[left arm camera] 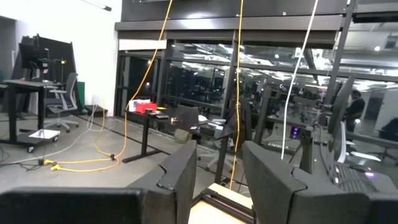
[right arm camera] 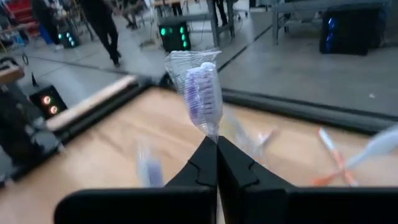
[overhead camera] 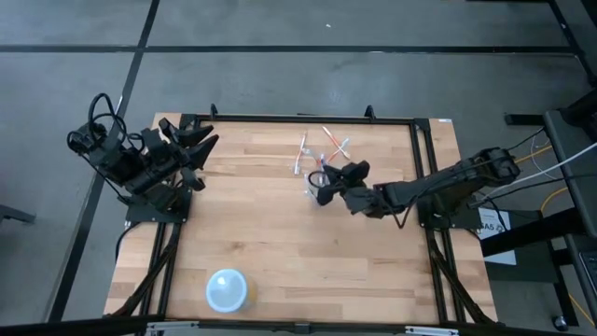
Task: Pick & Place toothbrushing station
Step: Put the purple toothbrush into the transparent organizer, then put the orange toothbrush into the transparent organizer
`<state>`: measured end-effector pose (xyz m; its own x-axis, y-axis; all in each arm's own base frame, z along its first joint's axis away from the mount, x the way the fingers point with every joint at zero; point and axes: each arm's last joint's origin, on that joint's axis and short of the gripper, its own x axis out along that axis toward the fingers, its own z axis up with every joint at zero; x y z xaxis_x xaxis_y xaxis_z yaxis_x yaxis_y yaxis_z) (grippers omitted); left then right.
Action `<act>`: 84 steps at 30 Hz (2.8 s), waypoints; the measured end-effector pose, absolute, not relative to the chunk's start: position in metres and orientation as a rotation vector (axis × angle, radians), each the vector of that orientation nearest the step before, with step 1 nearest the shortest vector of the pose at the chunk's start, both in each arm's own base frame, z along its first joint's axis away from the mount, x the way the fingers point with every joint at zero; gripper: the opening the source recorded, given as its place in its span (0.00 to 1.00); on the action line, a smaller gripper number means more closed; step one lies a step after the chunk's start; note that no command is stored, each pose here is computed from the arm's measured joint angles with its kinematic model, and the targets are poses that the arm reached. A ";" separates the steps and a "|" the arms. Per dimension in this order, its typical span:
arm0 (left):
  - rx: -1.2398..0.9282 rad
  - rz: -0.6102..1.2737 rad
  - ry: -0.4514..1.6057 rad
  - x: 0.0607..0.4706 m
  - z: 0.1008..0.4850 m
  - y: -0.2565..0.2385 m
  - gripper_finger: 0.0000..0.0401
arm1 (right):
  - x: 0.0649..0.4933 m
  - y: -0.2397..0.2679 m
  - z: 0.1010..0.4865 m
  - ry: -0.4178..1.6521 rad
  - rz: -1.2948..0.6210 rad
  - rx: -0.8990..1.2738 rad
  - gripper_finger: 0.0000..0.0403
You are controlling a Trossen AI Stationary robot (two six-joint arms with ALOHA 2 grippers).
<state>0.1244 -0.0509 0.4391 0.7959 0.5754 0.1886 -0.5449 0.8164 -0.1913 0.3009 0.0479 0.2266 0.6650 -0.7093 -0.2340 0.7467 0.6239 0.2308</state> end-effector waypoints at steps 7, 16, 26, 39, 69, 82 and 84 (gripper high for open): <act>-0.142 0.596 -0.244 0.124 0.439 -0.052 0.32 | 0.284 0.064 0.184 0.132 -0.842 0.390 0.00; -0.164 0.596 -0.253 0.123 0.440 -0.052 0.32 | 0.267 0.091 0.169 0.194 -0.724 0.401 0.06; -0.110 0.635 -0.209 0.132 0.435 -0.058 0.32 | 0.261 0.103 0.170 0.097 -0.694 0.585 0.26; -0.045 0.692 -0.102 0.139 0.420 -0.060 0.32 | 0.219 0.122 0.267 -0.205 -0.641 0.522 0.34; -0.899 0.575 1.008 0.269 0.283 0.208 0.32 | 0.142 0.106 0.335 -0.224 -0.605 0.478 0.33; -1.069 0.570 0.915 0.342 0.219 0.210 0.40 | 0.132 0.114 0.342 -0.223 -0.532 0.499 0.33; -1.069 0.589 0.918 0.349 0.211 0.207 0.42 | 0.128 0.114 0.345 -0.227 -0.517 0.505 0.33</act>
